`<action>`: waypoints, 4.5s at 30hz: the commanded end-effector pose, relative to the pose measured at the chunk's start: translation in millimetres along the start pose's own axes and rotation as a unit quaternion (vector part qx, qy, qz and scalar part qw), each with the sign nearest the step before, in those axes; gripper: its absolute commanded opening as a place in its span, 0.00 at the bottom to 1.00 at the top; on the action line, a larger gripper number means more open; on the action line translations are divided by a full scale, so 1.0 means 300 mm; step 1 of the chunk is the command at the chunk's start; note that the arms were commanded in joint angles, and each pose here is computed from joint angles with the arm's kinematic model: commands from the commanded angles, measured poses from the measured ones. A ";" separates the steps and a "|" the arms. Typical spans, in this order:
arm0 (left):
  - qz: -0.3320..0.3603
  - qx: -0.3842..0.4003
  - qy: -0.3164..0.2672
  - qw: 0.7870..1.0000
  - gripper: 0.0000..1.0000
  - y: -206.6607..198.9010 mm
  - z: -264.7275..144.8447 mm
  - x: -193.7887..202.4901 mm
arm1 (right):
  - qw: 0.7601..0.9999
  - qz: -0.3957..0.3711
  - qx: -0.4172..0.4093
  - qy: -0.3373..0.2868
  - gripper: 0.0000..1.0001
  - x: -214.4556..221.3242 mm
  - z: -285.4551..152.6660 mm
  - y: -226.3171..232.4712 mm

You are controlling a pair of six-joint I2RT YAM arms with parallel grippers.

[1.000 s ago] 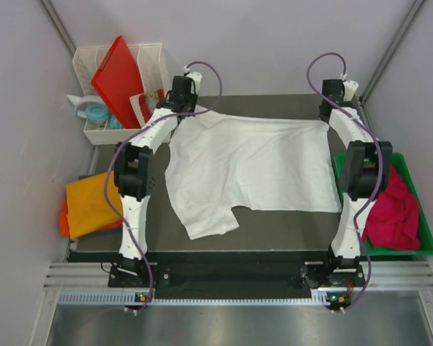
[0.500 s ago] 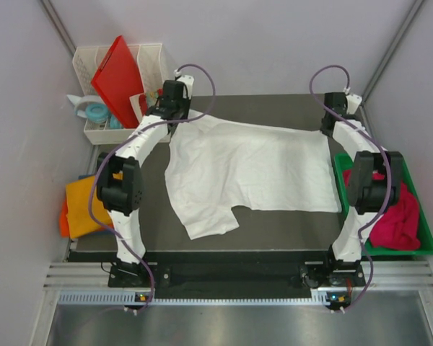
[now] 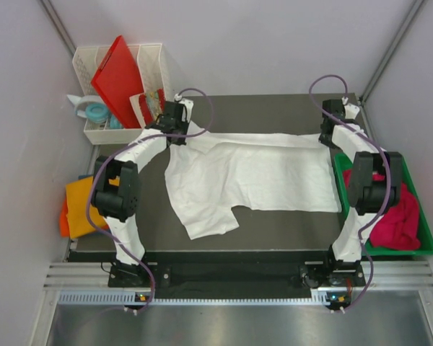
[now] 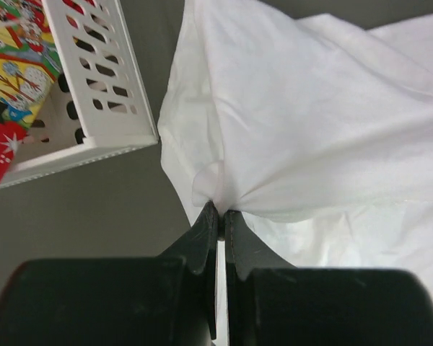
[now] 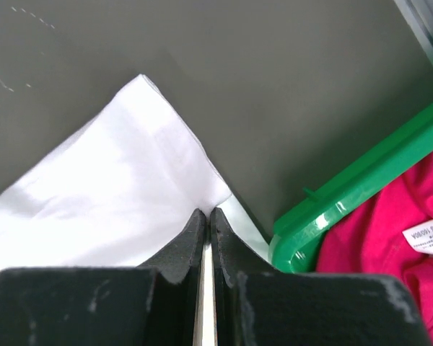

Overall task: Fold and stack the t-shirts
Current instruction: Fold the flattened tshirt in 1/3 of the way

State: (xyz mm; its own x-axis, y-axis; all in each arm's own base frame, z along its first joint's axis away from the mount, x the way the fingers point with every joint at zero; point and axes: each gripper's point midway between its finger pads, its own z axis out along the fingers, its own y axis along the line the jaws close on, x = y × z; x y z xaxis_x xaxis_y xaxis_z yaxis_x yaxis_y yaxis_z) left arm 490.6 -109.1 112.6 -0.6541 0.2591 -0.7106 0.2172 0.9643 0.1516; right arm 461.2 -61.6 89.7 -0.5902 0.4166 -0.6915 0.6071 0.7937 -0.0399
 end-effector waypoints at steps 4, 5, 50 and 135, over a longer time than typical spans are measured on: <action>0.000 0.003 0.000 1.000 0.00 0.015 -0.081 -0.006 | 0.999 -0.002 0.027 0.035 0.00 0.050 -0.037 -0.059; 0.001 0.004 0.003 1.000 0.00 0.013 -0.082 0.002 | 0.999 -0.005 0.029 0.039 0.00 0.055 -0.037 -0.061; 0.022 0.038 0.140 0.989 0.00 -0.099 0.023 0.357 | 0.992 -0.007 0.083 0.092 0.00 0.191 0.102 -0.116; 0.006 0.060 0.048 0.997 0.56 -0.125 -0.139 0.288 | 0.969 -0.056 -0.231 -0.059 0.57 0.197 -0.664 0.311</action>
State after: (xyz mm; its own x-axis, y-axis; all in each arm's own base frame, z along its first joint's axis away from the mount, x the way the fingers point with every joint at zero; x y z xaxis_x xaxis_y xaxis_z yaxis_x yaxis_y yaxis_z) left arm 364.2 -125.3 55.1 -0.7719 0.3275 -0.5448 0.3541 0.9333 0.0593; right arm 393.0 124.0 144.5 -0.6542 0.2251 -0.7220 0.2096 0.9713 0.1129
